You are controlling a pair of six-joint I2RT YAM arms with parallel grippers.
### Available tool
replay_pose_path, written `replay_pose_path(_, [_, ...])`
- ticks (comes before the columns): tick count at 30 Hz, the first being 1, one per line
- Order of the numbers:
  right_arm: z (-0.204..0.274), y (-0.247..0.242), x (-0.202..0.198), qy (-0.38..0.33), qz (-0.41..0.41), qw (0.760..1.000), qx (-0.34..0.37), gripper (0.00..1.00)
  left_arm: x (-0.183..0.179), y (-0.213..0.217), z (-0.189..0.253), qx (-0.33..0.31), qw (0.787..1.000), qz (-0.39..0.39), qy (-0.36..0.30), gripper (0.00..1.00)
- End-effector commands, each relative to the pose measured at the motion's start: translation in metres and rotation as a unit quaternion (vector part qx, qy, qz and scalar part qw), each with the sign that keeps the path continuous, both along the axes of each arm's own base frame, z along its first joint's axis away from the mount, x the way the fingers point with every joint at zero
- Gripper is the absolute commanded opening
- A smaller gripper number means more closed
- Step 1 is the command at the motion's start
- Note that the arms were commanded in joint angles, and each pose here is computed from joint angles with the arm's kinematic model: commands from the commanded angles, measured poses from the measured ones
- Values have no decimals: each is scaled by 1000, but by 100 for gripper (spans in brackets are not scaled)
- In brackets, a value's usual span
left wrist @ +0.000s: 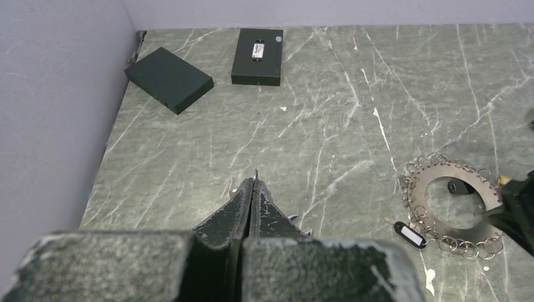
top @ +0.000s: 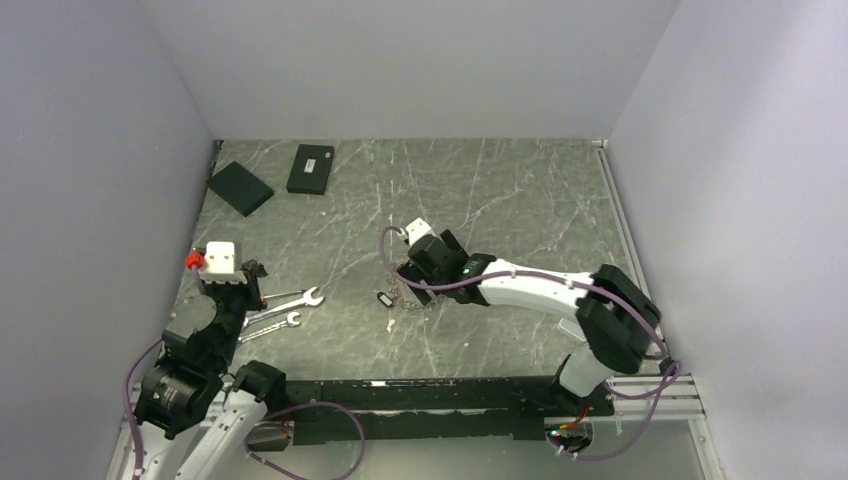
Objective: Put the keys on the keyring
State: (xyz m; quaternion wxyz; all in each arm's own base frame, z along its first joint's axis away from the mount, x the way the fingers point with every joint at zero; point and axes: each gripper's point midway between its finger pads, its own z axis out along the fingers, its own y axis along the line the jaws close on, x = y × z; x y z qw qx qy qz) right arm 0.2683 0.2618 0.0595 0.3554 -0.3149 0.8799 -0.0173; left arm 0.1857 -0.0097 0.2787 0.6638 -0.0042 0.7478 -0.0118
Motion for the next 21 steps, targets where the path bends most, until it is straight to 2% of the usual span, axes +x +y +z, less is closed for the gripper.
replay_pose_path(1, [49, 29, -1, -42, 62, 992, 100, 95, 3, 2, 13, -5, 1000, 10, -12, 0])
replay_pose_path(5, [48, 50, -6, -38, 106, 984, 137, 86, 8, -1, 11, 3, 1000, 4, -6, 0])
replay_pose_path(7, [42, 56, 0, -35, 101, 985, 132, 78, 10, -2, 9, 5, 1000, 2, -2, 0])
replay_pose_path(9, [32, 58, 10, -34, 87, 988, 121, 59, 11, -4, 8, 8, 1000, -2, 2, 0])
replay_pose_path(11, [24, 61, 18, -26, 78, 990, 117, 48, 11, -4, 7, 8, 1000, -3, 3, 0])
replay_pose_path(13, [15, 63, 22, -11, 78, 990, 117, 44, 12, -5, 7, 9, 1000, -3, 4, 0])
replay_pose_path(21, [-27, 67, 13, 52, 108, 988, 92, 41, 12, -4, 6, 11, 1000, -3, 4, 0])
